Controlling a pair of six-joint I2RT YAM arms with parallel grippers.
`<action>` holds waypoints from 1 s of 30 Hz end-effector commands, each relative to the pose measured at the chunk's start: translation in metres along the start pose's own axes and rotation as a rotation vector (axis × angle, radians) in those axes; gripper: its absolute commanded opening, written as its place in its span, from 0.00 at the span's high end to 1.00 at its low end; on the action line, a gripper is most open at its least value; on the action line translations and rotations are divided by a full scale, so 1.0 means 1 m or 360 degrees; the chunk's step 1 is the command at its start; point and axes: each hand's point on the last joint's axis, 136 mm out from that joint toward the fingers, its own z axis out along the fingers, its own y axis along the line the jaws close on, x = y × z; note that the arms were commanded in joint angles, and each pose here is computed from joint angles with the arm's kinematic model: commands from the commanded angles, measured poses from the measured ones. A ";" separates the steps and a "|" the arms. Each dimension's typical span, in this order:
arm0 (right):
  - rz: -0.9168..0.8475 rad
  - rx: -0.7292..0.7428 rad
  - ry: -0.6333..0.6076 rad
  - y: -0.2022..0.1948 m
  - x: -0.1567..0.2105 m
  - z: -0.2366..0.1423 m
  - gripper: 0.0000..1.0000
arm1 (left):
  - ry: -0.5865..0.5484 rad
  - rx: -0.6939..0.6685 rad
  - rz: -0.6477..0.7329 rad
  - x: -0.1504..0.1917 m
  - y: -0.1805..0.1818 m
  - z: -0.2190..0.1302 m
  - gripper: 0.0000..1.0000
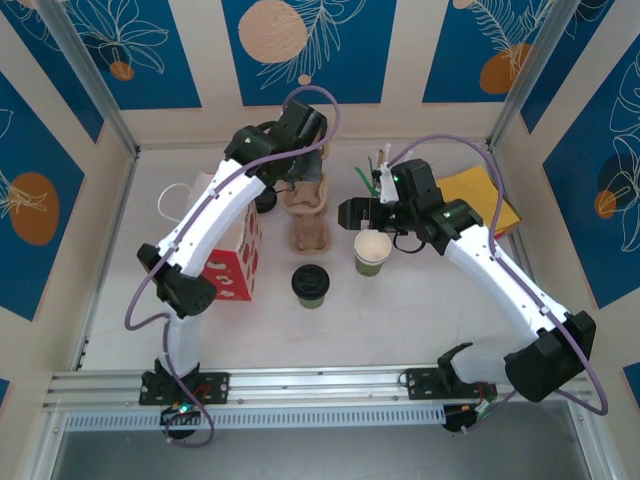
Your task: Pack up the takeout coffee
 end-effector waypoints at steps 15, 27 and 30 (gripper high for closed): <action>-0.0052 -0.0001 -0.0042 0.035 -0.006 -0.001 0.01 | -0.0412 -0.0076 0.0003 -0.071 0.056 -0.059 0.68; -0.0120 0.0006 -0.0036 0.060 0.000 0.001 0.01 | -0.0521 -0.0323 -0.0071 -0.087 0.126 -0.081 0.68; -0.0131 0.0004 -0.0037 0.062 0.001 0.000 0.01 | -0.0524 -0.0396 -0.0072 -0.082 0.141 -0.089 0.68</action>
